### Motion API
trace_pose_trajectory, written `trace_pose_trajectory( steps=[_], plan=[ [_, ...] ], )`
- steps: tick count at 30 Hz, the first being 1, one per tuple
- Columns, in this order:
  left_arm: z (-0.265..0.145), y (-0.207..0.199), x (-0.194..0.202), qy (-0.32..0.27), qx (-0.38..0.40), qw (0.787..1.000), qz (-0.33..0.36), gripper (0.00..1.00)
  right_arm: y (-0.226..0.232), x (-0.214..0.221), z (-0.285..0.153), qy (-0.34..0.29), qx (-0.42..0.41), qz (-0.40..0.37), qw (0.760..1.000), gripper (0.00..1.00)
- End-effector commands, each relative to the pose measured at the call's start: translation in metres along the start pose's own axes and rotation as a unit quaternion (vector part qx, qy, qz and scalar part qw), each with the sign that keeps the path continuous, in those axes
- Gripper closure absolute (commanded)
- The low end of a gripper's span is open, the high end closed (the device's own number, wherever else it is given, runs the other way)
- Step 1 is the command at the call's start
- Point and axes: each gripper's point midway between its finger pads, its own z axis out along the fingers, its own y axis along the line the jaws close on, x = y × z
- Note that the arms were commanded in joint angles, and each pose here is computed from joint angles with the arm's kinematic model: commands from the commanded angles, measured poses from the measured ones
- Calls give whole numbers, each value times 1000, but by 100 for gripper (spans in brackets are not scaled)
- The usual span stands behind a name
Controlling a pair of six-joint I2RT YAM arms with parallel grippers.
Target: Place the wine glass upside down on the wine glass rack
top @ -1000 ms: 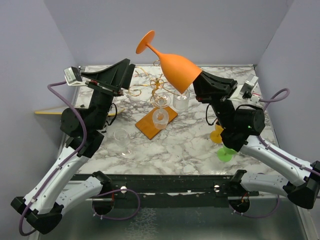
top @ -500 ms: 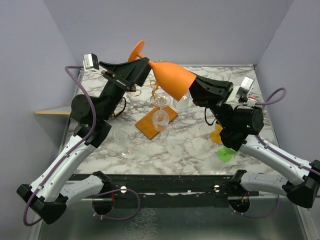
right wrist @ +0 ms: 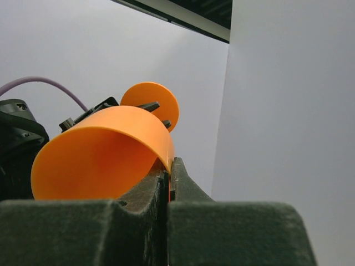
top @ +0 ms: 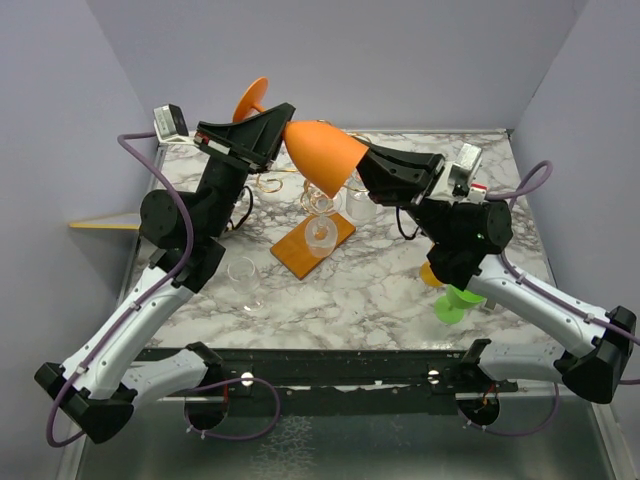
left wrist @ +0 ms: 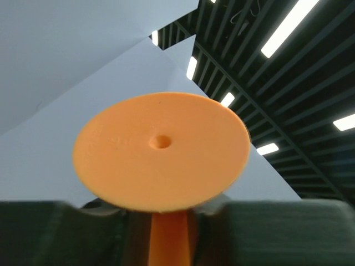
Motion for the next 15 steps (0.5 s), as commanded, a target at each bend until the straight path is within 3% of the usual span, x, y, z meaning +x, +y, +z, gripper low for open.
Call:
trace_pose_trajectory(
  steps=[1,2,6,10,15],
  plan=[
    [-3,-16,-18,-42,22,999,7,90,19,4,4,5,-50,9,999,99],
    [-5,-16,-18,-42,22,999,8,98,19,5,3,7,-50,14,999,99],
    [-11,-19,-19,-41,25,999,19,100,20,7,-1,18,-44,40,998,97],
    [-17,-32,-17,-26,45,997,54,100,24,10,-14,47,-44,51,997,66],
    [-35,-49,-11,3,70,992,106,100,21,4,-42,100,-20,51,994,51]
  ],
)
